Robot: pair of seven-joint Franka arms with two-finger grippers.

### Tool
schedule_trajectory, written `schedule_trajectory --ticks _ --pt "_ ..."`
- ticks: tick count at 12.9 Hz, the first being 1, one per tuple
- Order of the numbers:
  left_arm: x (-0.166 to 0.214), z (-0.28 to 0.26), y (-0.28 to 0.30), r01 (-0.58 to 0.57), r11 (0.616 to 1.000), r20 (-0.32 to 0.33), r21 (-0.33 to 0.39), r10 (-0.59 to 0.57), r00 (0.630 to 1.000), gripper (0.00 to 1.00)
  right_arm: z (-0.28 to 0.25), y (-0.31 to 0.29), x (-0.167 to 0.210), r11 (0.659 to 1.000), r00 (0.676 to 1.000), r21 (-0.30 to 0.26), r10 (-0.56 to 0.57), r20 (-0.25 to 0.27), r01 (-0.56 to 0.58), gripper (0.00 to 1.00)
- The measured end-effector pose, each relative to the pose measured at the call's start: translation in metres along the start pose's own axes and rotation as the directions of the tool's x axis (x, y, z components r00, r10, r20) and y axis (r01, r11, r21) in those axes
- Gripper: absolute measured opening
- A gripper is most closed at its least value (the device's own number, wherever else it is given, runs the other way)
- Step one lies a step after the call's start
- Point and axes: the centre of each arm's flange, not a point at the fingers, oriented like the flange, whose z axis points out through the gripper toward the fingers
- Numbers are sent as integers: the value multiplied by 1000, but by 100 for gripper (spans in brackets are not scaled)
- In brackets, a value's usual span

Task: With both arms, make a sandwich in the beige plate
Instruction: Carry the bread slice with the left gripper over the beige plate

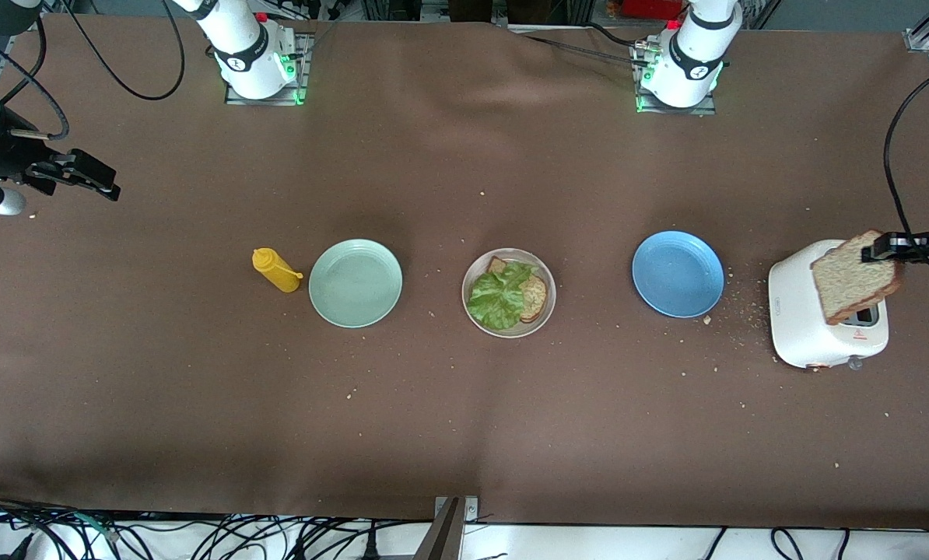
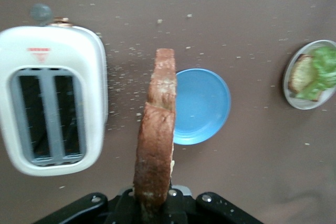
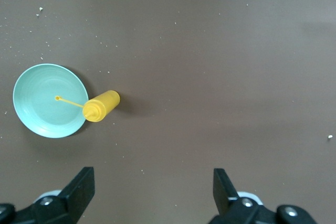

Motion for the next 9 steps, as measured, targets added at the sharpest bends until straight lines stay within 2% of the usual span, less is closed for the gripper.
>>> schedule_trajectory --ticks 2,5,7,9 --pt "17 35 26 -35 986 50 -164 44 998 8 1 13 4 1000 1000 5 20 22 -20 100" --pt "60 131 82 -64 926 163 -372 133 978 8 3 13 6 1000 999 6 21 32 -21 100" --pt "80 195 120 -58 889 232 -455 181 956 8 2 11 7 1000 999 7 17 31 -17 100" --pt "91 232 169 -62 873 242 -485 201 949 8 2 10 7 1000 999 7 15 31 -15 100"
